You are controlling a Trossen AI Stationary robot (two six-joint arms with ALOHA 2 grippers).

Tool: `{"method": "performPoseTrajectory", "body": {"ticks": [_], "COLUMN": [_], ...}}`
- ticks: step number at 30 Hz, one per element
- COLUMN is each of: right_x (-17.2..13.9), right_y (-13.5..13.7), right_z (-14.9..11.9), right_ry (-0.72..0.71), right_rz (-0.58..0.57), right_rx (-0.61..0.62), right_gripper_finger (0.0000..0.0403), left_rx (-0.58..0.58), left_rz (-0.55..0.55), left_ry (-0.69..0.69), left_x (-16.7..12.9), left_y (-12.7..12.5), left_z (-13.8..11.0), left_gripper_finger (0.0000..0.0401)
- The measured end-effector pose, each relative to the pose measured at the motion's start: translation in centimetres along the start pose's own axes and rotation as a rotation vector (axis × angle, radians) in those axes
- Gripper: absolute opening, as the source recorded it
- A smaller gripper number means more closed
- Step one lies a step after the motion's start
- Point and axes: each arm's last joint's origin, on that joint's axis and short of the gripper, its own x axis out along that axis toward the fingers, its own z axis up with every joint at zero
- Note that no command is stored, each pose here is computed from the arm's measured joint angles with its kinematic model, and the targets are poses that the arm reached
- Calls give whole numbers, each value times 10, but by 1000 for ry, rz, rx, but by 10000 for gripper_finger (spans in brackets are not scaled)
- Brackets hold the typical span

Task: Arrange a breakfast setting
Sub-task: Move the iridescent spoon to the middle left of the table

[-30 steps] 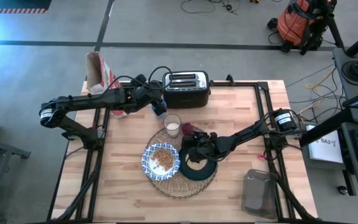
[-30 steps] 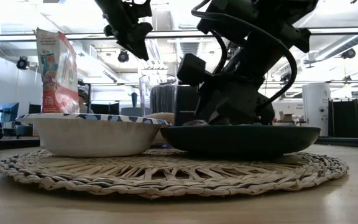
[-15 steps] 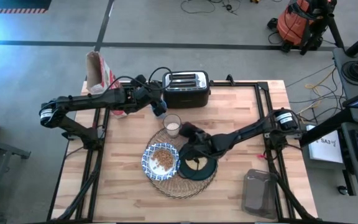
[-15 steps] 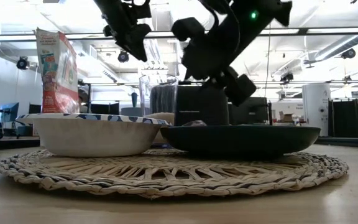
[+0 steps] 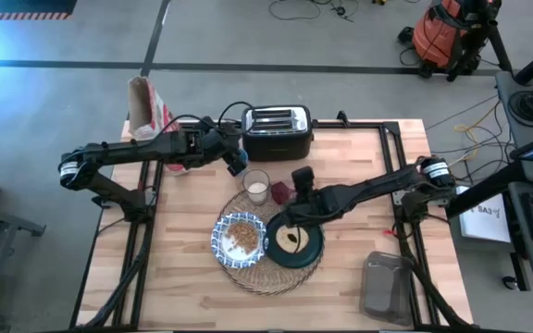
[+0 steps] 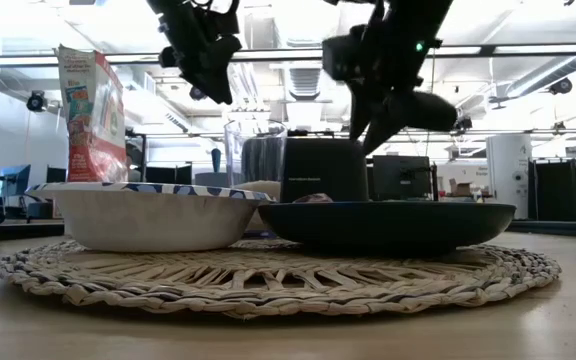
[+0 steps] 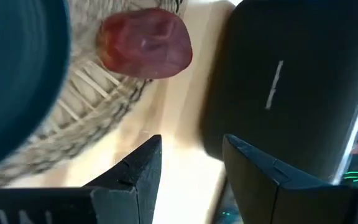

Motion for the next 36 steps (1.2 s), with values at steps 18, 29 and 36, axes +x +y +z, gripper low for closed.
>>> {"method": "performPoseTrajectory", "body": {"ticks": [18, 29, 36], "right_x": [-59, -67, -60], "right_y": [-55, -59, -55], "right_z": [-35, -38, -33], "right_ry": [-337, -377, -354], "right_rz": [273, 279, 285], "right_rx": [474, 511, 498], "right_gripper_finger": [160, 160, 160], "left_rx": [-96, -204, -205], "left_rz": [-85, -175, -175], "left_ry": [185, 213, 197], "left_x": [33, 52, 62], "left_y": [36, 64, 61], "left_z": [-17, -22, -31], "left_gripper_finger": [141, 141, 141]}}
